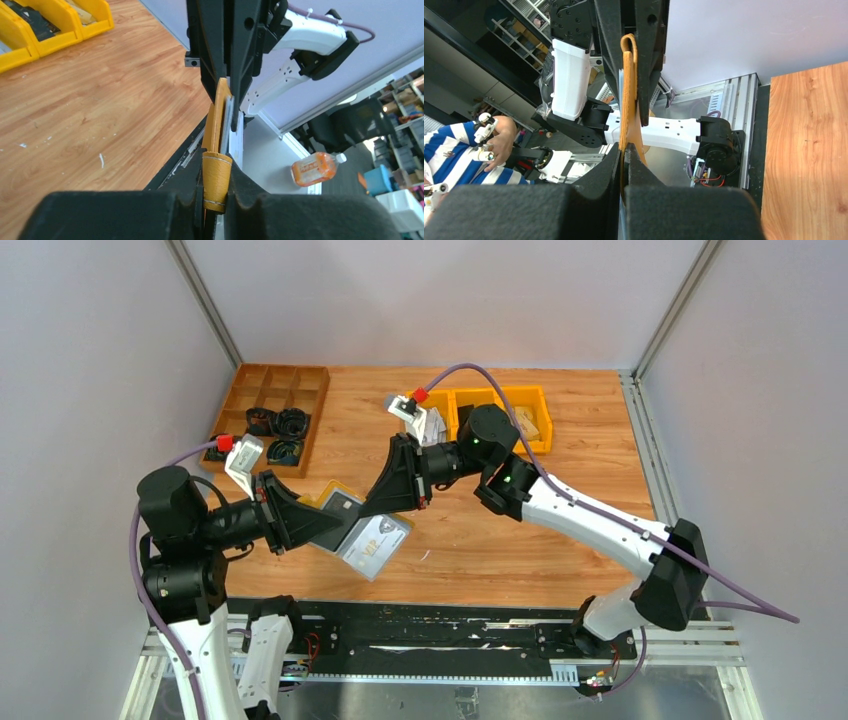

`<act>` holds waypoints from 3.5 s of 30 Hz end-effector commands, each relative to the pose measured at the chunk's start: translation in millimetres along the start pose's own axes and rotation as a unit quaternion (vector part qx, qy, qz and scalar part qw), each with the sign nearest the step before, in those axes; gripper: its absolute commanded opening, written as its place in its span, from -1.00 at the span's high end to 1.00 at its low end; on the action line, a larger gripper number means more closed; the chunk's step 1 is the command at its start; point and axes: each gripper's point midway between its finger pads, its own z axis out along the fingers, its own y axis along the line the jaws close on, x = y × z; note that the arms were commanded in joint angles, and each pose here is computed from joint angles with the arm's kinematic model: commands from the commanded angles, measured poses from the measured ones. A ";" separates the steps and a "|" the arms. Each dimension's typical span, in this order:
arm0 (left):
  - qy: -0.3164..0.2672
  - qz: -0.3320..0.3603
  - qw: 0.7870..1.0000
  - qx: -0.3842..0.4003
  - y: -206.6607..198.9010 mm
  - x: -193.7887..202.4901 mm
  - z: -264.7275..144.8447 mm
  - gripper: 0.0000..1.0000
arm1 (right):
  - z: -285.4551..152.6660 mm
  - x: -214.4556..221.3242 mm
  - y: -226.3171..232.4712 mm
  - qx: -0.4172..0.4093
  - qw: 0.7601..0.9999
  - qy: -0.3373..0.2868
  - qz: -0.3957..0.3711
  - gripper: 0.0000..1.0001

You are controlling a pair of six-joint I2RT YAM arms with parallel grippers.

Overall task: Take the credit cards out of the card holder
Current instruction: Remove the credit card from the card holder.

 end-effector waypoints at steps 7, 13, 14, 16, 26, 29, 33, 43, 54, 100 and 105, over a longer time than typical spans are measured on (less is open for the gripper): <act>-0.034 -0.009 0.995 -0.088 29.5 -16.4 -0.1 1.00 | -0.5 -15.4 10.5 -0.027 0.999 0.008 -0.017 0.64; -0.093 0.021 0.988 -0.123 38.0 -41.8 -1.8 1.00 | -17.8 -31.8 -13.8 0.037 0.999 -0.024 -0.001 -0.16; -0.098 0.017 0.987 -0.126 40.1 -42.8 -1.7 1.00 | -22.8 -34.6 -19.3 0.057 0.998 -0.029 0.000 -0.28; -0.102 0.009 0.985 -0.139 47.8 -44.3 -2.0 1.00 | -34.4 -43.7 -33.7 0.115 0.992 -0.048 -0.003 -0.46; -0.115 -0.027 0.968 -0.222 93.8 -45.2 -8.1 1.00 | -67.3 -65.0 -38.1 0.241 0.963 -0.119 -0.019 -0.59; -0.123 -0.058 0.974 -0.184 87.7 -49.5 -0.2 1.00 | -54.5 -66.7 -19.0 0.183 0.976 -0.121 0.003 -0.61; -0.142 -0.079 0.975 -0.151 84.4 -61.7 5.7 1.00 | -38.9 -64.9 0.5 0.143 0.981 -0.132 0.016 -0.64; -0.158 -0.089 0.974 -0.138 76.4 -70.8 6.0 1.00 | -12.6 -39.3 -6.2 0.080 0.983 -0.139 0.091 -0.34; -0.149 -0.089 0.982 -0.074 49.6 -62.4 9.2 1.00 | 1.2 -38.6 -31.7 0.070 0.982 -0.136 0.114 -0.11; -0.135 -0.132 0.982 -0.012 24.6 -55.0 10.4 0.38 | -1.7 -41.2 -42.0 0.049 0.976 -0.165 0.132 1.00; -0.136 -0.132 0.982 -0.013 26.6 -55.5 10.6 0.79 | -5.3 -38.8 -40.1 0.048 0.976 -0.168 0.132 1.00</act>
